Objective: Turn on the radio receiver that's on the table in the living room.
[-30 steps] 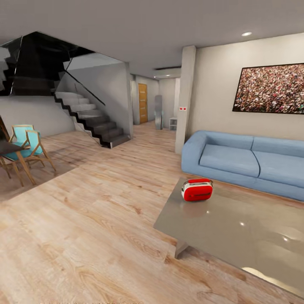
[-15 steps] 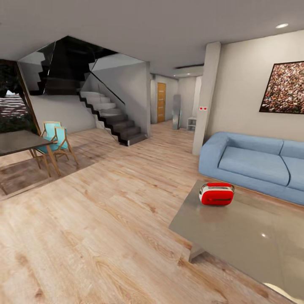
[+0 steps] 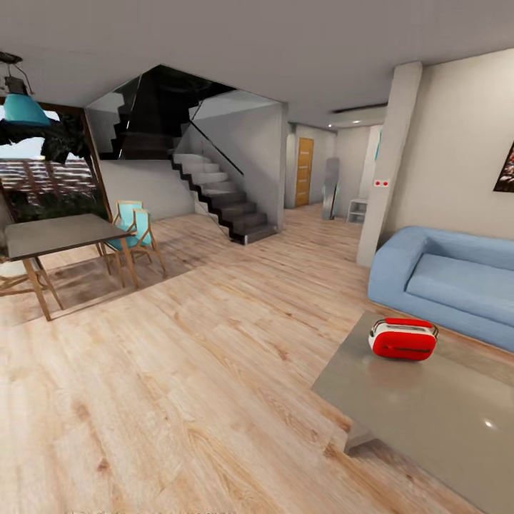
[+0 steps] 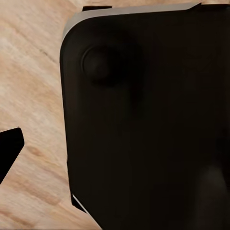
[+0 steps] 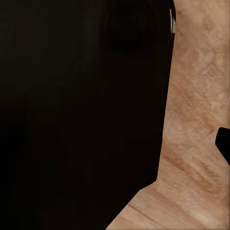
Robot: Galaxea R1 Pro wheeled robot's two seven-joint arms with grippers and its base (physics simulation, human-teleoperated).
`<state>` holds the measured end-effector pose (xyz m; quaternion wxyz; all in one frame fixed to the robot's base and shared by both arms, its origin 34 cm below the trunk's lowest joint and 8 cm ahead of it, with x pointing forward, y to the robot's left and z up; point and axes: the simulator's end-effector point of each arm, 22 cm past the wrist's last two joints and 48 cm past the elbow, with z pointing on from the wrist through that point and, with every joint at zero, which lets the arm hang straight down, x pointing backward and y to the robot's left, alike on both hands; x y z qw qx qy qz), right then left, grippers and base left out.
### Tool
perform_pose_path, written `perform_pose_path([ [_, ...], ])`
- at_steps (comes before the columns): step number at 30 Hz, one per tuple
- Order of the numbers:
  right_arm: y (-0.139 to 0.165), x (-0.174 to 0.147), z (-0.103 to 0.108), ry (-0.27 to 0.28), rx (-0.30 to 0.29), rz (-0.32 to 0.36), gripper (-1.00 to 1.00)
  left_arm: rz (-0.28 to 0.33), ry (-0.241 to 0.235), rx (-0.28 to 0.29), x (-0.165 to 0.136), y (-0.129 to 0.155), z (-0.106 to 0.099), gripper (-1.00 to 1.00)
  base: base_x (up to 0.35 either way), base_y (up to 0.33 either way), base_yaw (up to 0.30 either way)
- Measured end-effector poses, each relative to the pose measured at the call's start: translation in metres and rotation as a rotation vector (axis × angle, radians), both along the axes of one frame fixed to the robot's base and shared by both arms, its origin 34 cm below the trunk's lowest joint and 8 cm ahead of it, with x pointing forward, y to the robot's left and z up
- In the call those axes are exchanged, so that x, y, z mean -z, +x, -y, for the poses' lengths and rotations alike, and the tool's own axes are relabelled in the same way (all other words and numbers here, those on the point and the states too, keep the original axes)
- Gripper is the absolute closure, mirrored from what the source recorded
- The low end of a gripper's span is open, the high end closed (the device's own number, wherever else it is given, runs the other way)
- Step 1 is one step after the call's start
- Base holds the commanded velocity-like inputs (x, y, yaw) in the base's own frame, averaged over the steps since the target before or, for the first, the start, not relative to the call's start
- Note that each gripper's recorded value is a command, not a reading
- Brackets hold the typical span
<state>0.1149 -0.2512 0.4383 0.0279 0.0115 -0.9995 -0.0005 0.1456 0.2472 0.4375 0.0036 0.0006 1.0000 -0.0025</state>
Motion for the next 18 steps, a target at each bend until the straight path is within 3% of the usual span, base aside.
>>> perform_pose_path([
  [18,-0.0024,-0.0002,0.0000,0.000,0.000,-0.006,-1.00,-0.005,-0.003,0.001,0.0000,-0.0019,0.0022,-1.00,0.000,0.000,0.282],
])
